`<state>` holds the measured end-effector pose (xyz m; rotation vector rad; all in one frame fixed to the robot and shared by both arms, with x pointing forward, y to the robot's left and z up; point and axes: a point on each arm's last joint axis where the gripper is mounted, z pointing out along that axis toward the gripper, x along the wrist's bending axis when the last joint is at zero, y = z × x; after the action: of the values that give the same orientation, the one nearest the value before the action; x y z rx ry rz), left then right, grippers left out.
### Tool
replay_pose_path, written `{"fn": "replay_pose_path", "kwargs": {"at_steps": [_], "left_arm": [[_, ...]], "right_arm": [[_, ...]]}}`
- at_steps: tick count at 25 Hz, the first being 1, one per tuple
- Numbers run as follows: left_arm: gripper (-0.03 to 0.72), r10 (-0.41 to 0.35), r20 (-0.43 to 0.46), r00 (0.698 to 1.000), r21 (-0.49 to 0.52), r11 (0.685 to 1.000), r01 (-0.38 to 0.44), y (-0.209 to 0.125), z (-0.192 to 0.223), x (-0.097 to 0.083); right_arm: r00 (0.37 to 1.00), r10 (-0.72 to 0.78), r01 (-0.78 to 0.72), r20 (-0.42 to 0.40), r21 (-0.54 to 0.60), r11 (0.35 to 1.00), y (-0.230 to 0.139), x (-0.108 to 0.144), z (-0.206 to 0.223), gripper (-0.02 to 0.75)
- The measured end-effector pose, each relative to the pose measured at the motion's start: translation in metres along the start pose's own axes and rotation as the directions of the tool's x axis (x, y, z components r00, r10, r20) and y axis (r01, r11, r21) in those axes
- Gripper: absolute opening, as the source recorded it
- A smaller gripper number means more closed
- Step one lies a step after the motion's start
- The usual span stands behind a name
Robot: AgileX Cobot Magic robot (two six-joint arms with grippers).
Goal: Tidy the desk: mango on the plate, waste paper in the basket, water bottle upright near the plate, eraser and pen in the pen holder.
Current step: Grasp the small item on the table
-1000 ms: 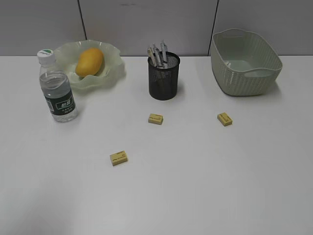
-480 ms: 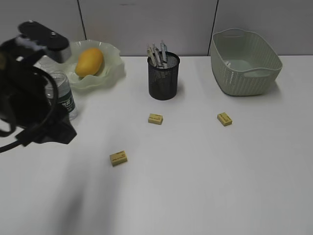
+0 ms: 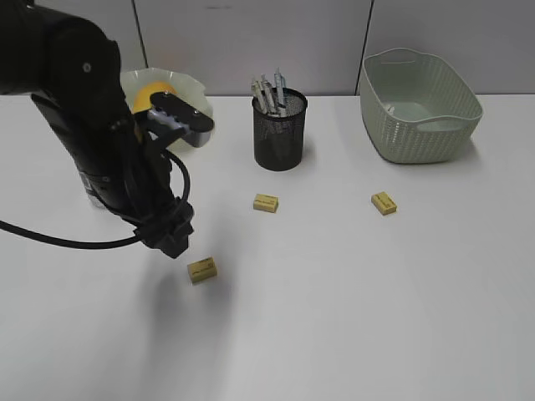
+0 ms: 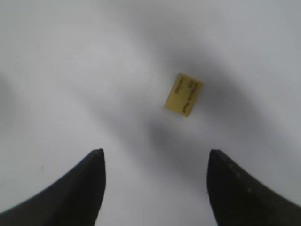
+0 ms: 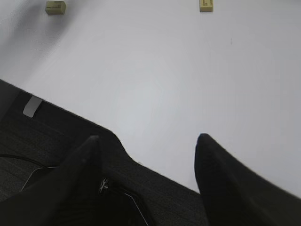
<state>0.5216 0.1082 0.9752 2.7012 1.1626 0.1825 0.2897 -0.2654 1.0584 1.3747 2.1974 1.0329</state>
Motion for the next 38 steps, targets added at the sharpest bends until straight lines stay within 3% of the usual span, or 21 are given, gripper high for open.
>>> {"fn": "replay_pose_path", "kwargs": {"at_steps": [9, 25, 35, 38], "left_arm": [[0.519, 0.104, 0.014, 0.994, 0.018, 0.994, -0.105, 0.010, 0.038, -0.014], [0.519, 0.115, 0.026, 0.993, 0.105, 0.988, -0.117, 0.016, 0.087, -0.013], [0.519, 0.114, 0.011, 0.993, 0.032, 0.993, -0.114, 0.023, 0.089, -0.013], [0.486, 0.113, 0.011, 0.994, 0.030, 0.993, -0.114, 0.023, 0.089, -0.013]], "right_arm": [[1.000, -0.002, 0.002, 0.002, -0.001, 1.000, 0.000, 0.000, 0.000, 0.490], [1.000, -0.003, 0.003, 0.004, -0.001, 1.000, 0.000, 0.000, 0.000, 0.490], [1.000, -0.003, 0.003, 0.005, -0.001, 1.000, 0.000, 0.000, 0.000, 0.490], [1.000, -0.003, 0.003, 0.005, -0.001, 1.000, 0.000, 0.000, 0.000, 0.490]]}}
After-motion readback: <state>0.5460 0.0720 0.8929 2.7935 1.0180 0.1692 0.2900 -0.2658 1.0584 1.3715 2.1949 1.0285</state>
